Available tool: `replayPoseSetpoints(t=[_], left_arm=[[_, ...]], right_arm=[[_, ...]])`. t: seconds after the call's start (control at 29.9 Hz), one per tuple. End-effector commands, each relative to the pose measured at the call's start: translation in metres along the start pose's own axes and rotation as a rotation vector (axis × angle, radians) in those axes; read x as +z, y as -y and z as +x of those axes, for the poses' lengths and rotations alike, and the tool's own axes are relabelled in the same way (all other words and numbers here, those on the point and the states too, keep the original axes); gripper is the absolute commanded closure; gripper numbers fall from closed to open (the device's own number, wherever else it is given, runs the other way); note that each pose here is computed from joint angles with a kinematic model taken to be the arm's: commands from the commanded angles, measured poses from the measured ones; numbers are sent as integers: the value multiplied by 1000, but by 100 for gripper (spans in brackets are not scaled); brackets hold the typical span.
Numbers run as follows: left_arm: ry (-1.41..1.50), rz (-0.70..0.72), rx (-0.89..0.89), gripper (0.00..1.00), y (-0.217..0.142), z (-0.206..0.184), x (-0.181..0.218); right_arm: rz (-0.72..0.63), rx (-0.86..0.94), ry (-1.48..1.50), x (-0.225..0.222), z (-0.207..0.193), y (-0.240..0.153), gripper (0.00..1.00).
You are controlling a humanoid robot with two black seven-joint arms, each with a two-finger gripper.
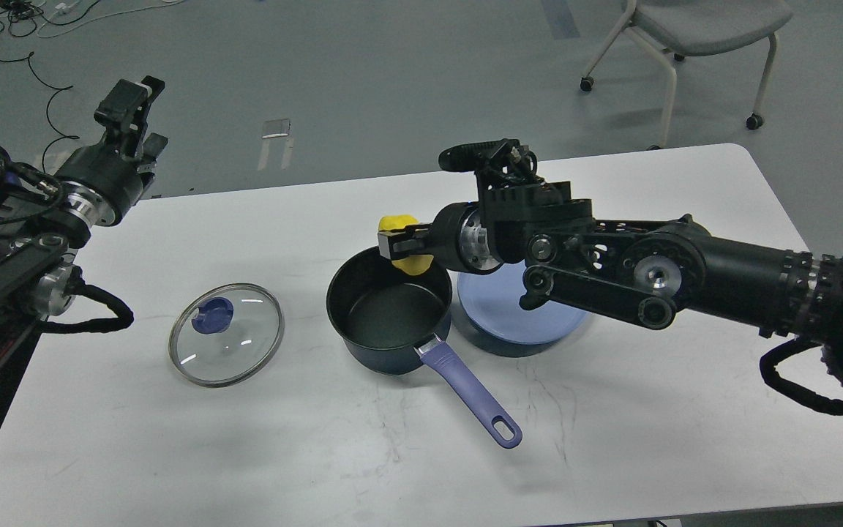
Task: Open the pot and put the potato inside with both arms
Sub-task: 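Lift the potato and carry it over the saucepan with the right gripper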
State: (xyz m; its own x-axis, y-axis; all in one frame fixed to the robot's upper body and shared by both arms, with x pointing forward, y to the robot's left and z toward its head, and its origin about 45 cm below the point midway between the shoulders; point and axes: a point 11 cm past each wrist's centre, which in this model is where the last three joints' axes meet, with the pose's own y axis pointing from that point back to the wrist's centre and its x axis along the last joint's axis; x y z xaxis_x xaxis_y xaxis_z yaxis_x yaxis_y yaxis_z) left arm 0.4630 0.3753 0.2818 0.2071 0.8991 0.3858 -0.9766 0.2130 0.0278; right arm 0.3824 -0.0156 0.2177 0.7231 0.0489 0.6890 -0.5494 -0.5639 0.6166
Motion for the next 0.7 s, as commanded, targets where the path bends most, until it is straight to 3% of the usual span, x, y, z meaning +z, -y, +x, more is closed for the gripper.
replayPoseSetpoints(t=[0.0,0.1,0.17,0.2,0.23,0.33,0.47,0.67], left_arm=[[0,4,1,2,-1,0,-2],[3,3,5,2,-1,2,-1],[4,2,6,2,-2,3,-1],[2,1,6,2,-1,3,0],[2,2,5,2,-2,3,-1],[3,2,7,2,-2,3,-1],[3,2,7,2,-2,4,-1],[-36,-35,23,2,4,7,12]], right_arm=[[-1,-25,-13,-4,-12,6,82],[-23,-43,-17,1,-20,11,74],[-40,-49,-3,8,-24,14,61],[-44,-47,4,9,-24,14,52],[-44,-42,15,10,-25,15,32],[-41,-30,40,11,-26,15,8],[-32,21,78,10,-17,14,2],[8,220,210,5,28,4,0]])
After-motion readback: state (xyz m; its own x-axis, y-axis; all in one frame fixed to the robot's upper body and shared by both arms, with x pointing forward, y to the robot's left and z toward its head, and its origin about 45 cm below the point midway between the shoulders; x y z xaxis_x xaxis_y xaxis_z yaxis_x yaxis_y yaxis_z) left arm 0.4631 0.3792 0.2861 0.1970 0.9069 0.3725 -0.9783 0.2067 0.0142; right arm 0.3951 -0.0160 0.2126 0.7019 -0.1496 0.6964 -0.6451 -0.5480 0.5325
